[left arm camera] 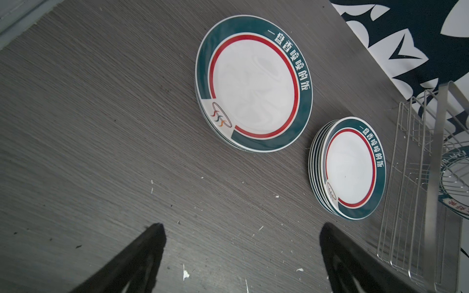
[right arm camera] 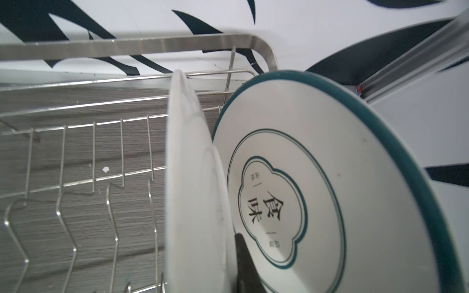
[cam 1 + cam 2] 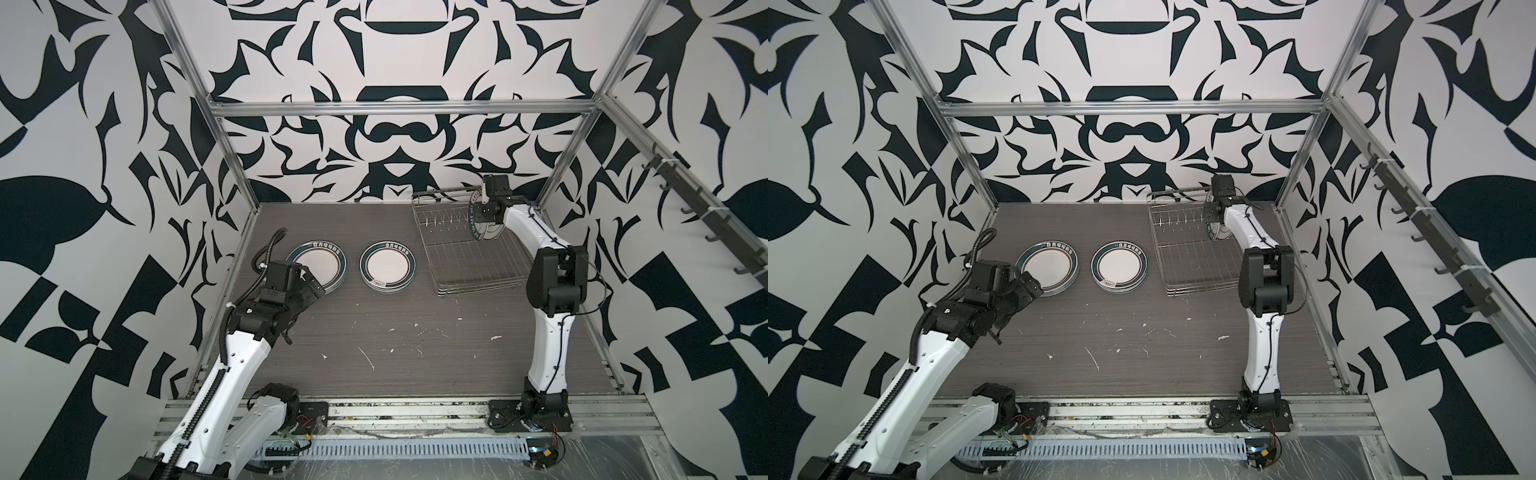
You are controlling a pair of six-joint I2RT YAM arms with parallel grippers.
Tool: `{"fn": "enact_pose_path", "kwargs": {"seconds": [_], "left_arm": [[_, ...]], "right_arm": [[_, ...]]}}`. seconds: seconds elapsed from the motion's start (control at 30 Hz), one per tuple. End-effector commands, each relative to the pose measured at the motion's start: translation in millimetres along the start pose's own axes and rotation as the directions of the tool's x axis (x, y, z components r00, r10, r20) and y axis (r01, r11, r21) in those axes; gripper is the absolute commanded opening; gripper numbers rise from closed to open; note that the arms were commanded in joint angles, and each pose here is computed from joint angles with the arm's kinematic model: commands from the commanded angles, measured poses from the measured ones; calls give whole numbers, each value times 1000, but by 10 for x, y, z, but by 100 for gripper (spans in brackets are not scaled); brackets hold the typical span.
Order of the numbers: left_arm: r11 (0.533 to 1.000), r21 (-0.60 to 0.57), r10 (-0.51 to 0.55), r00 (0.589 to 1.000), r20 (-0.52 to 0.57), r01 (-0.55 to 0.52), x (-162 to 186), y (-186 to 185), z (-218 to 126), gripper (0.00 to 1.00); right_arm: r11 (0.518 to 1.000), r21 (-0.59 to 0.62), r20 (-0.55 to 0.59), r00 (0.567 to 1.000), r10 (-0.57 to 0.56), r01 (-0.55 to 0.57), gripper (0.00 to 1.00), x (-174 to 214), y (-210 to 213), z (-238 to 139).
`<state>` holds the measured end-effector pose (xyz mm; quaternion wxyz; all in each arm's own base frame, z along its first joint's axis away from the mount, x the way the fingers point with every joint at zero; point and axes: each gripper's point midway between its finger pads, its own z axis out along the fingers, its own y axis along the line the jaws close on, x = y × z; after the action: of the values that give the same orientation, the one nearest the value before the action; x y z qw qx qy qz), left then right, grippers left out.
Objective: Unload the plates from the dish rack
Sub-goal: 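Grip the nearest HAO SHI HAO WEI plate in the rack with right gripper, then lift the HAO SHI HAO WEI plate out of the rack toward the left gripper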
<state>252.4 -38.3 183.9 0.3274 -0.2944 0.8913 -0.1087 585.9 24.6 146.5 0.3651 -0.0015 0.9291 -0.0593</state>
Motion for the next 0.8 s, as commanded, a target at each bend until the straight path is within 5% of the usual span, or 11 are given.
{"fn": "enact_pose_path", "kwargs": {"seconds": [0.0, 0.13, 0.43, 0.77], "left_arm": [[999, -45, 6, 1000, 13, -5, 24, 125, 34, 99], [998, -62, 1, 1000, 19, 1, 32, 164, 77, 99], [995, -104, 7, 999, 34, -3, 11, 218, 161, 99], [999, 19, 35, 998, 57, -36, -83, -63, 190, 99]], "right_arm": [[1000, 7, 64, 998, 12, -13, 10, -138, -22, -158], [999, 23, 78, 997, 23, -25, 0, -148, -75, -288], [996, 55, 123, 991, 59, -66, 0, -163, -227, -838], [991, 13, 296, 947, 121, -130, 0, -105, -229, -1806]]}}
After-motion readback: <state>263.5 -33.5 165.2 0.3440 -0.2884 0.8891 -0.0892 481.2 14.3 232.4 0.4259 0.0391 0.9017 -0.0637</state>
